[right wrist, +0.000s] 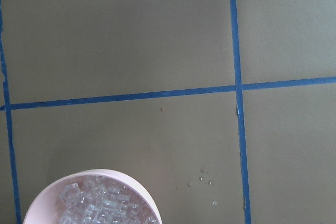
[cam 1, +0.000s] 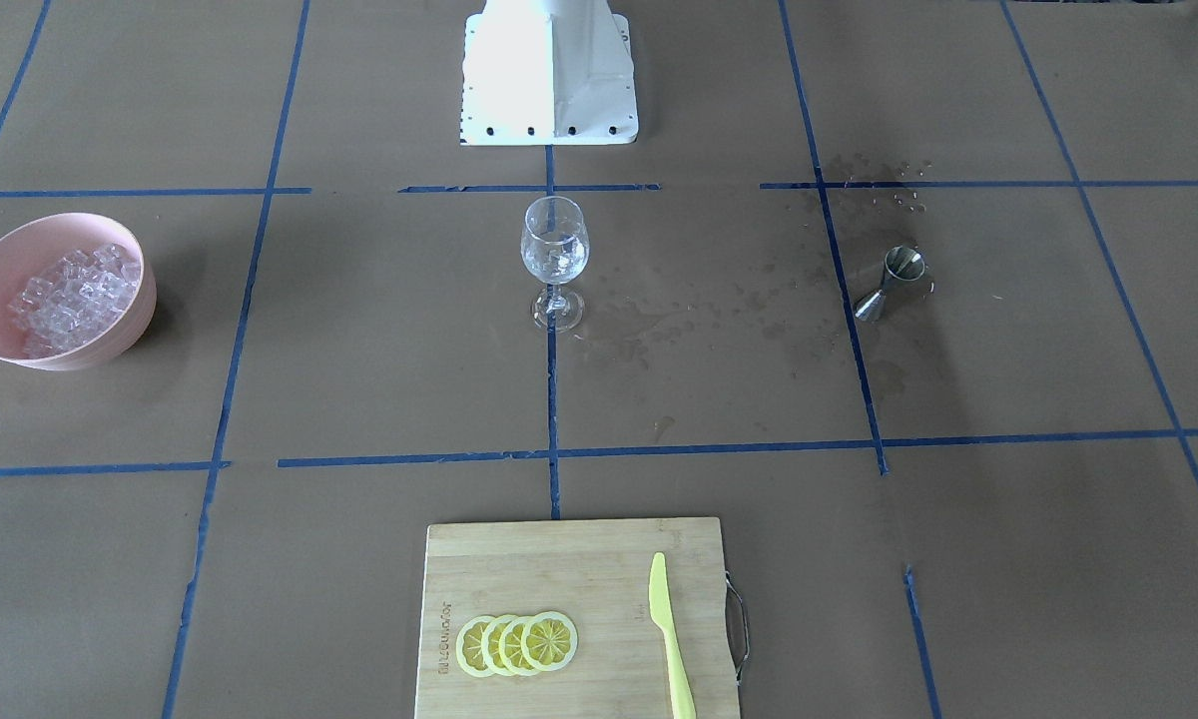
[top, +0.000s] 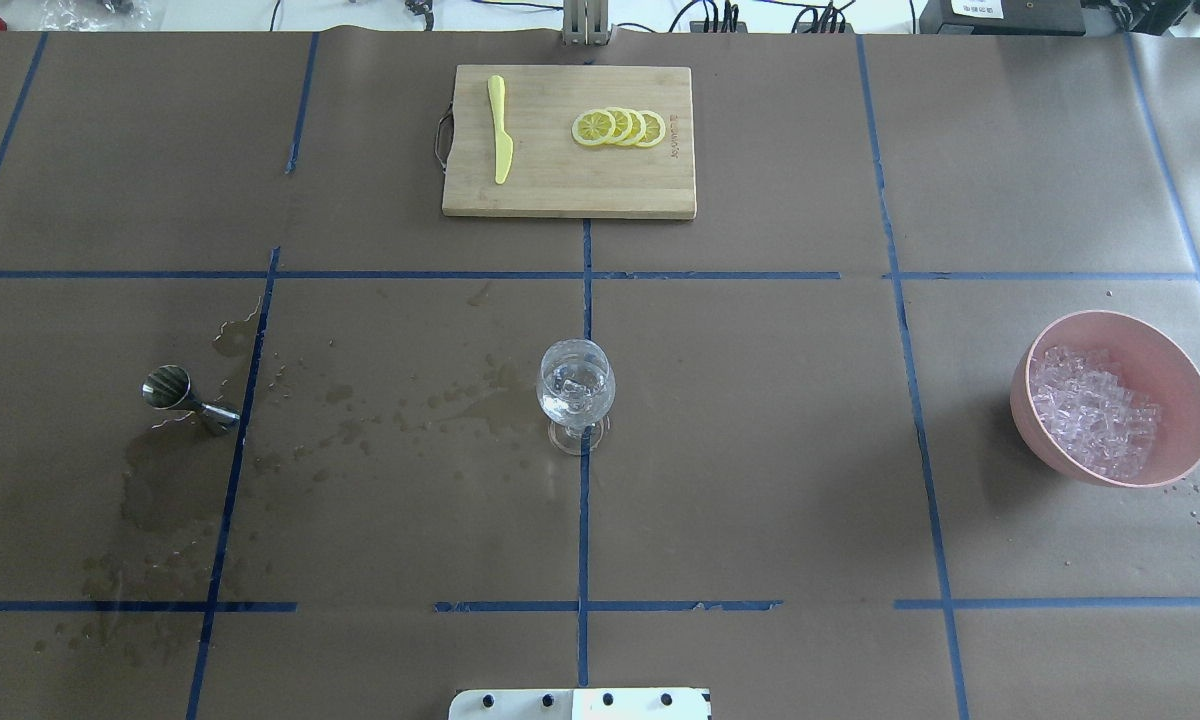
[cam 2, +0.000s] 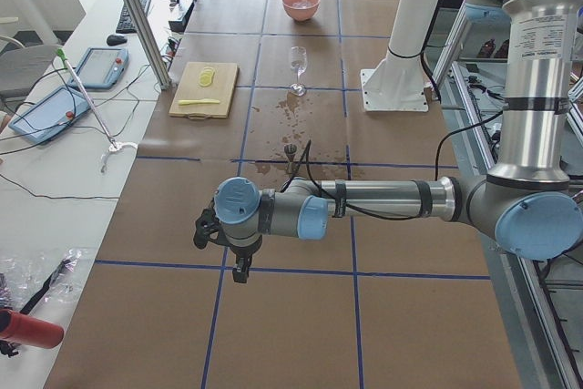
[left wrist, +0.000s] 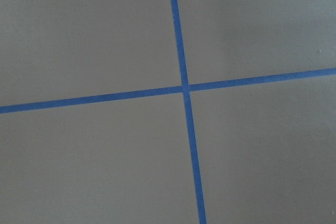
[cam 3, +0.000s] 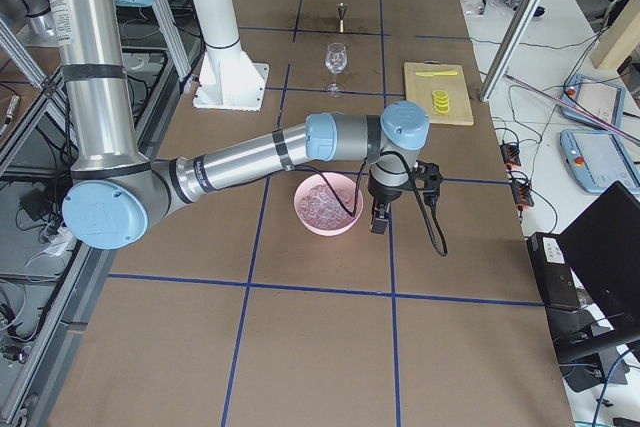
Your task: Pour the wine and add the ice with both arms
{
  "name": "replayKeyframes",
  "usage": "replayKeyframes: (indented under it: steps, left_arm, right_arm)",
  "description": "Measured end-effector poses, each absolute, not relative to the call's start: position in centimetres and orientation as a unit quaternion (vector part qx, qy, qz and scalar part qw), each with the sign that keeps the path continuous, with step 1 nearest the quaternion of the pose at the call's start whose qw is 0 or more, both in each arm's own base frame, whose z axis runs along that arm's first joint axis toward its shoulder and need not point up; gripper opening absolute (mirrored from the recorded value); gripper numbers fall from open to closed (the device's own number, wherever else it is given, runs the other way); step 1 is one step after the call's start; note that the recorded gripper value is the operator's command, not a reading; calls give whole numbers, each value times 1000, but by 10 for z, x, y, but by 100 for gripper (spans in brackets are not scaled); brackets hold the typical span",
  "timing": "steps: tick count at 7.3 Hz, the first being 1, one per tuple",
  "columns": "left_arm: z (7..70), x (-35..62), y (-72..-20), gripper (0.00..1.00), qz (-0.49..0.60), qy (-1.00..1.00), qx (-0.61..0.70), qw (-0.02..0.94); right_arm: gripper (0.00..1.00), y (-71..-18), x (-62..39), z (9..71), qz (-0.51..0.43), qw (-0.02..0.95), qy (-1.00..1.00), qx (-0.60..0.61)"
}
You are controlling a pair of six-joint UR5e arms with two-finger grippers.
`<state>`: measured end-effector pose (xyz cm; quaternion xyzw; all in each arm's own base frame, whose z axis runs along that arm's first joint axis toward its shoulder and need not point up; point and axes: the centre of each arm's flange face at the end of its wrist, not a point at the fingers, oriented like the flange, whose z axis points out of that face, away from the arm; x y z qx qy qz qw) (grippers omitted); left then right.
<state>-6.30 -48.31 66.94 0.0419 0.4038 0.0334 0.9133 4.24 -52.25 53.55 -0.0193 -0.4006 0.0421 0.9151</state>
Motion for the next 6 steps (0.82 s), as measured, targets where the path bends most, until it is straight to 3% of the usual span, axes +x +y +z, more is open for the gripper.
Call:
replayKeyframes:
  steps: [3, 6]
  left_arm:
    - [657, -63, -487, 100, 33, 403, 49, 913]
    - [642, -66, -491, 100, 33, 402, 58, 913]
  right_arm:
    - [100, -527, 47, 592, 44, 913, -406, -12]
    - [100, -527, 47, 604, 45, 914, -404, -18]
